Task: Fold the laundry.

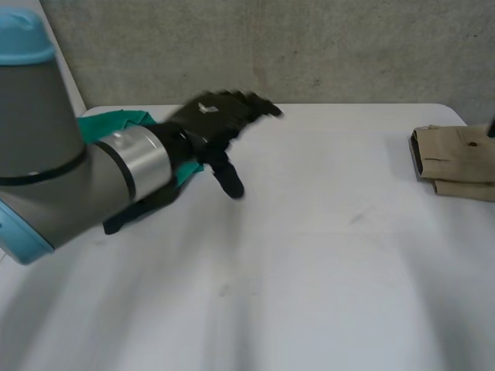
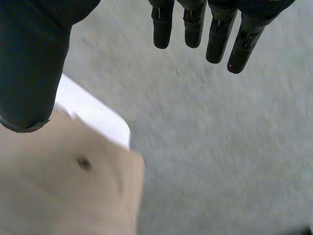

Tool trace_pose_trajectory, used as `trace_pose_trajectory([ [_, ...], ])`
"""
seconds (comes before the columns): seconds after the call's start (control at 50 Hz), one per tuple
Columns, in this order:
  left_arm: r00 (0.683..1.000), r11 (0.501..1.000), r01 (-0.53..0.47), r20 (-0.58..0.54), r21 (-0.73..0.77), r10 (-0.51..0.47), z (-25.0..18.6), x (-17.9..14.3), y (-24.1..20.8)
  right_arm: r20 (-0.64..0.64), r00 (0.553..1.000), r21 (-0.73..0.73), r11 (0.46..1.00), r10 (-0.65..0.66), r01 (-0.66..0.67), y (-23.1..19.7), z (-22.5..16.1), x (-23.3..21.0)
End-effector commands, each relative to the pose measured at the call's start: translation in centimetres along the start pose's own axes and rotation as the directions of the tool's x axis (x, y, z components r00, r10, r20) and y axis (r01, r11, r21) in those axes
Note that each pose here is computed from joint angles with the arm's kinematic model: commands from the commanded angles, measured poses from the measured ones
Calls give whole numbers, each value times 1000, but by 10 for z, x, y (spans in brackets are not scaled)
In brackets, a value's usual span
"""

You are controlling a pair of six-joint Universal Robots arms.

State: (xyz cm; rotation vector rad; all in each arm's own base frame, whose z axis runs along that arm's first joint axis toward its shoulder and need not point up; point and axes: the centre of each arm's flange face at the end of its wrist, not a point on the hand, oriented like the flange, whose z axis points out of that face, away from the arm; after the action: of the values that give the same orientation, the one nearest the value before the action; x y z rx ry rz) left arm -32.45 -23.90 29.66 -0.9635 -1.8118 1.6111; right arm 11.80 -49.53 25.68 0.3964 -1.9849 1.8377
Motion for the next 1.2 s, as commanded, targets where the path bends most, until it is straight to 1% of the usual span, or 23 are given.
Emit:
trace_pose_trajectory([
  [0.02, 959, 992, -73, 282, 106, 40, 0, -66, -15, 224, 975, 156, 988, -16, -20, -72, -77, -75],
  [0.06, 945, 988, -99, 322, 120, 56, 1, -81, -15, 290, 956, 179, 983, -28, -26, -79, -97, -95],
  [0.14, 896, 978, -192, 421, 83, 140, 4, -125, -2, 474, 877, 201, 979, -81, -18, -74, -159, -148],
  [0.16, 874, 973, -226, 450, 40, 184, 7, -144, 11, 489, 868, 203, 979, -85, -19, -73, -167, -151],
  [0.24, 811, 941, -319, 482, -110, 331, 16, -185, 53, 567, 815, 225, 974, -121, -11, -61, -209, -172],
  [0.28, 781, 901, -384, 450, -202, 434, 24, -197, 79, 588, 799, 222, 975, -128, -7, -54, -221, -178],
  [0.34, 753, 843, -461, 381, -277, 537, 35, -199, 105, 623, 770, 197, 980, -137, 16, -31, -240, -188],
  [0.36, 724, 799, -509, 342, -322, 599, 40, -201, 120, 626, 768, 191, 981, -137, 20, -27, -242, -188],
  [0.44, 672, 718, -577, 273, -389, 688, 48, -206, 147, 638, 758, 152, 987, -134, 46, -11, -249, -186],
  [0.46, 671, 714, -579, 267, -394, 691, 50, -206, 151, 639, 758, 142, 989, -132, 52, -7, -249, -184],
  [0.54, 698, 737, -560, 263, -378, 666, 56, -200, 157, 645, 753, 132, 990, -131, 58, -3, -253, -181],
  [0.62, 728, 788, -545, 304, -287, 614, 68, -180, 141, 644, 754, 139, 989, -131, 52, -5, -258, -177],
  [0.7, 771, 860, -500, 399, -103, 496, 61, -148, 85, 625, 771, 136, 990, -123, 47, -5, -252, -169],
  [0.72, 800, 885, -464, 412, -35, 436, 53, -133, 71, 618, 777, 131, 990, -118, 46, -4, -249, -166],
  [0.78, 841, 910, -410, 411, 63, 351, 42, -110, 51, 598, 795, 121, 992, -104, 39, -5, -242, -158],
  [0.8, 875, 923, -364, 384, 123, 294, 36, -90, 40, 591, 800, 119, 992, -101, 37, -5, -240, -156],
  [0.86, 936, 950, -259, 287, 173, 202, 29, -50, 39, 559, 825, 115, 993, -83, 22, -9, -231, -146],
  [0.88, 968, 967, -179, 210, 179, 140, 27, -22, 45, 550, 831, 112, 994, -78, 19, -9, -227, -143],
  [0.9, 979, 975, -141, 172, 172, 111, 26, -9, 51, 540, 838, 113, 993, -75, 17, -10, -225, -139],
  [0.96, 999, 991, -7, 49, 134, 1, 22, 34, 66, 513, 855, 116, 993, -68, 10, -12, -217, -131],
  [1.04, 994, 993, 105, -21, 55, -104, 19, 54, 83, 507, 859, 117, 993, -67, 8, -13, -215, -129],
  [1.16, 993, 989, 118, 15, 89, -119, 23, 37, 69, 518, 852, 118, 993, -70, 10, -12, -217, -132],
  [1.2, 991, 988, 108, 71, 110, -116, 24, 15, 62, 522, 850, 117, 993, -70, 10, -11, -217, -132],
])
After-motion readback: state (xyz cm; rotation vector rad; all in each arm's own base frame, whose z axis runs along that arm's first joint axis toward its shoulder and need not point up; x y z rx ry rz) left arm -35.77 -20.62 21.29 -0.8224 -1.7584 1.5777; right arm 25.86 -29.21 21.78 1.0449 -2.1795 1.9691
